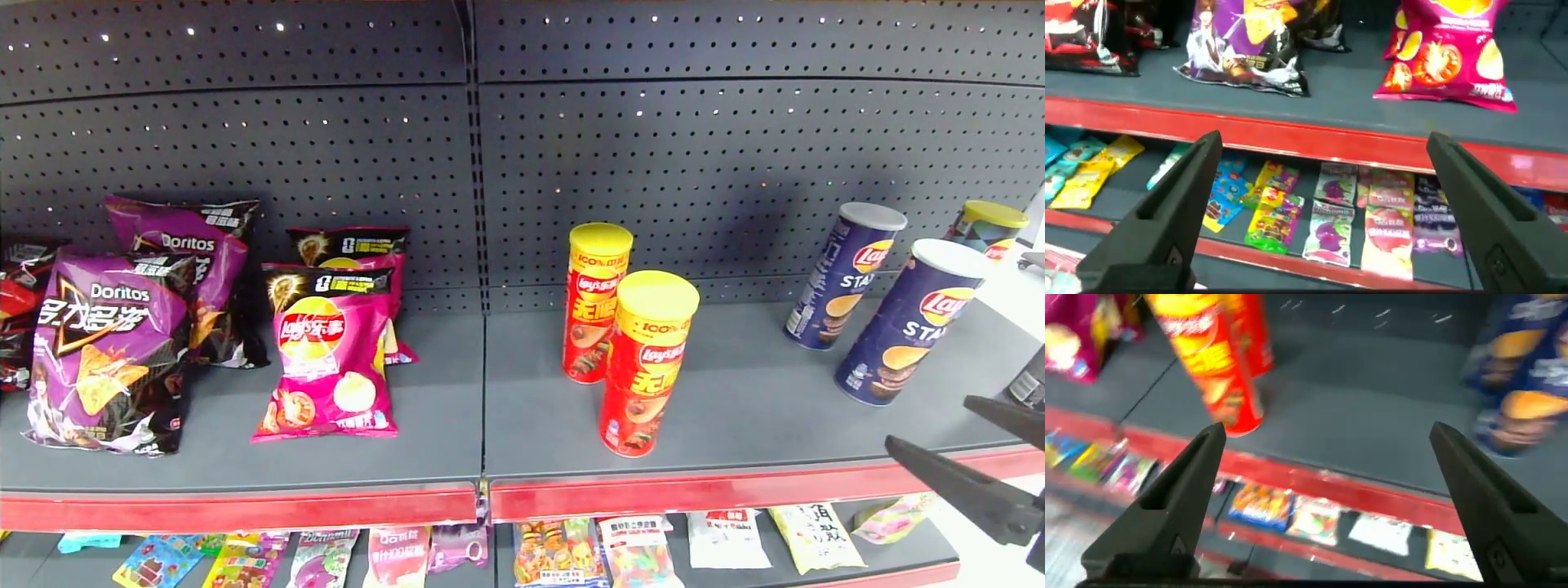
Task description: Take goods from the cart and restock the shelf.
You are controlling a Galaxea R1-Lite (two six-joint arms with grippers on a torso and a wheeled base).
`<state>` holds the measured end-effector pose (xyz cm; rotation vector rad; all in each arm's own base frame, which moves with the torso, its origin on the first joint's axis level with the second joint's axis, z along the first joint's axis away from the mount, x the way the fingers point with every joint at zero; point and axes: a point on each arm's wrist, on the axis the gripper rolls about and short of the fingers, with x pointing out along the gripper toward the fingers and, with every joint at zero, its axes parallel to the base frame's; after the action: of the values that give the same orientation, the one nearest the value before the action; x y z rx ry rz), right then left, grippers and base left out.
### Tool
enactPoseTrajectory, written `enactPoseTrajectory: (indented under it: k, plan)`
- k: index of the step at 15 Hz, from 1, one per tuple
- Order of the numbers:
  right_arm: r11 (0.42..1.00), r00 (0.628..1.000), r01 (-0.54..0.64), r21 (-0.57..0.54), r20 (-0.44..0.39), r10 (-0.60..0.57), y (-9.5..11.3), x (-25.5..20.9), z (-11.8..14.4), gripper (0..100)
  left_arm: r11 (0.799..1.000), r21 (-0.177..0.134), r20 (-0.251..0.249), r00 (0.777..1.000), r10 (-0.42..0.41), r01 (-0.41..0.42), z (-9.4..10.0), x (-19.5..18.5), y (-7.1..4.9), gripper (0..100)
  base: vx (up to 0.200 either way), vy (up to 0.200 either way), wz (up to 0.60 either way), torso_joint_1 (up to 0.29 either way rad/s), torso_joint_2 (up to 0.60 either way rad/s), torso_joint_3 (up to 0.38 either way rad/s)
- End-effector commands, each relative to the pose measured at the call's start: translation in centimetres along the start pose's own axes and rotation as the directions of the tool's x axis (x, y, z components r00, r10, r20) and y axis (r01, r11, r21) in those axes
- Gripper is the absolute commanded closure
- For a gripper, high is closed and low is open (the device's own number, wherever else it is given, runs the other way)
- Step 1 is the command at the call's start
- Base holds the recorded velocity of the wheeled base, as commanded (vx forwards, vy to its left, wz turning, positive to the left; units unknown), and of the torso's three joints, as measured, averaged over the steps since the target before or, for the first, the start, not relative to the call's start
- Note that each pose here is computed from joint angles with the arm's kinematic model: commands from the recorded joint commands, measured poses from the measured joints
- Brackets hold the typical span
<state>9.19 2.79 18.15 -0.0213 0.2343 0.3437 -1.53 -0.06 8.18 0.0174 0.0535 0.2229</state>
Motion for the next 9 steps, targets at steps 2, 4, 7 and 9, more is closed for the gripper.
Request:
enactPoseTrajectory:
  k: [2, 4, 7, 9]
  plan:
    - [0.998, 0.991, -0.065, 0.001, -0.115, 0.064, 0.4, 2.2, -0.7, 0, 0.999, -0.001, -0.052, 0.997, -0.054, 0.054, -0.5, 0.0, -0.1, 0, 0.000, 0.000, 0.00, 0.000, 0.00, 0.000]
    - [0.997, 0.986, -0.082, 0.001, -0.147, 0.081, 0.6, 3.1, -0.8, 0, 0.999, -0.006, -0.050, 0.997, -0.054, 0.054, -0.5, 0.0, -0.1, 0, 0.000, 0.000, 0.00, 0.000, 0.00, 0.000]
    - [0.993, 0.971, -0.120, 0.014, -0.205, 0.120, 1.1, 4.0, -1.4, 0, 0.999, -0.009, -0.049, 0.997, -0.054, 0.054, -0.5, 0.0, -0.1, 0, 0.000, 0.000, 0.00, 0.000, 0.00, 0.000]
    - [0.991, 0.961, -0.130, 0.028, -0.244, 0.133, 1.4, 4.8, -1.8, 0, 0.999, -0.009, -0.049, 0.997, -0.054, 0.054, -0.5, 0.0, -0.1, 0, 0.000, 0.000, 0.00, 0.000, 0.00, 0.000]
